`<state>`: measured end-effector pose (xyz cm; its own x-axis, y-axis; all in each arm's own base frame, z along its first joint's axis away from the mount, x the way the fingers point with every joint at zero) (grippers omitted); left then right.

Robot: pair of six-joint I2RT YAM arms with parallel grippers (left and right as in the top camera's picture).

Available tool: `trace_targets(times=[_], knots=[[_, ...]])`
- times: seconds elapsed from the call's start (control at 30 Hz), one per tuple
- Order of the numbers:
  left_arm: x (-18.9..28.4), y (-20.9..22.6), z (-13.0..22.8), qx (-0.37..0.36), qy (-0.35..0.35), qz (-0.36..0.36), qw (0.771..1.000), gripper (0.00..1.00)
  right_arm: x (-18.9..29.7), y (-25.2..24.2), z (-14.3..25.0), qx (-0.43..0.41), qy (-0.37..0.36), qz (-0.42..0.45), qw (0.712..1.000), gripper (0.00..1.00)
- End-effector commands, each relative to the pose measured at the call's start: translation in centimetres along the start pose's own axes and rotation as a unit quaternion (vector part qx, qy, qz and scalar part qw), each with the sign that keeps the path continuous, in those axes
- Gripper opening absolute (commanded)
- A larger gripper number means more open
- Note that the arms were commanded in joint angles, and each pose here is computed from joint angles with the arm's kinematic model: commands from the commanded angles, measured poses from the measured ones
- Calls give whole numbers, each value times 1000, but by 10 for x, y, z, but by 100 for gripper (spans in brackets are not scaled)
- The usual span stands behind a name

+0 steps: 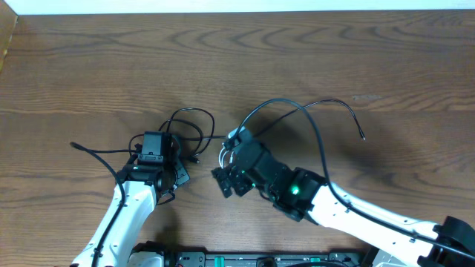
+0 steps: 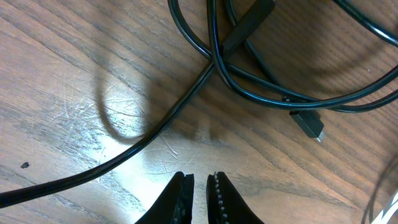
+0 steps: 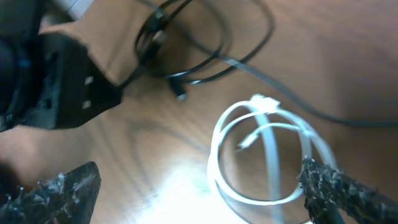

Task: Untangle cables
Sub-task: 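Lower the right gripper and close it on the white cable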

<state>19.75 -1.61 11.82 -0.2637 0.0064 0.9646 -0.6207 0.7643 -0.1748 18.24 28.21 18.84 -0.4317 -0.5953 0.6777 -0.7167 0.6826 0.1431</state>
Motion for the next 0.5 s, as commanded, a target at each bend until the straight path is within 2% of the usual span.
trace_targets(times=[0.0,0.03,0.07,0.1,0.3,0.33,0.4,0.43,0.47], knots=[[-1,2,0,3,-3,-9,1000,16,-7,13,4,-26,4,-11,1000,74],[-1,2,0,3,-3,-9,1000,17,-10,16,3,-23,-3,-14,1000,44],[-1,2,0,3,-3,-9,1000,17,-11,18,3,-21,-7,-14,1000,20],[-1,2,0,3,-3,-9,1000,17,-16,21,3,-19,-13,-15,1000,1],[-1,2,0,3,-4,-9,1000,17,-40,23,15,-10,-5,14,1000,1],[-1,2,0,3,-4,-9,1000,17,-45,21,18,-10,0,25,1000,5],[-1,2,0,3,-4,-9,1000,17,-55,19,25,-8,9,37,999,27],[-1,2,0,3,-4,-9,1000,17,-60,19,28,-5,12,39,999,33],[-1,2,0,3,-4,-9,1000,17,-64,18,30,-1,14,41,999,36]])
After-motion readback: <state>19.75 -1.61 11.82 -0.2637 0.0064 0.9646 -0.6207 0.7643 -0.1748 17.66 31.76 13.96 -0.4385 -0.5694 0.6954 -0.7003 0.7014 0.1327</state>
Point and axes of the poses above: each gripper's point midway between its finger pads, its own x axis back along the fingers, its own y axis along the line the jaws close on, z = x × y, the point moved 10 cm from there along x, back along the fingers, and after that the axes turned 11 degrees about x, right-handed, at the moved point
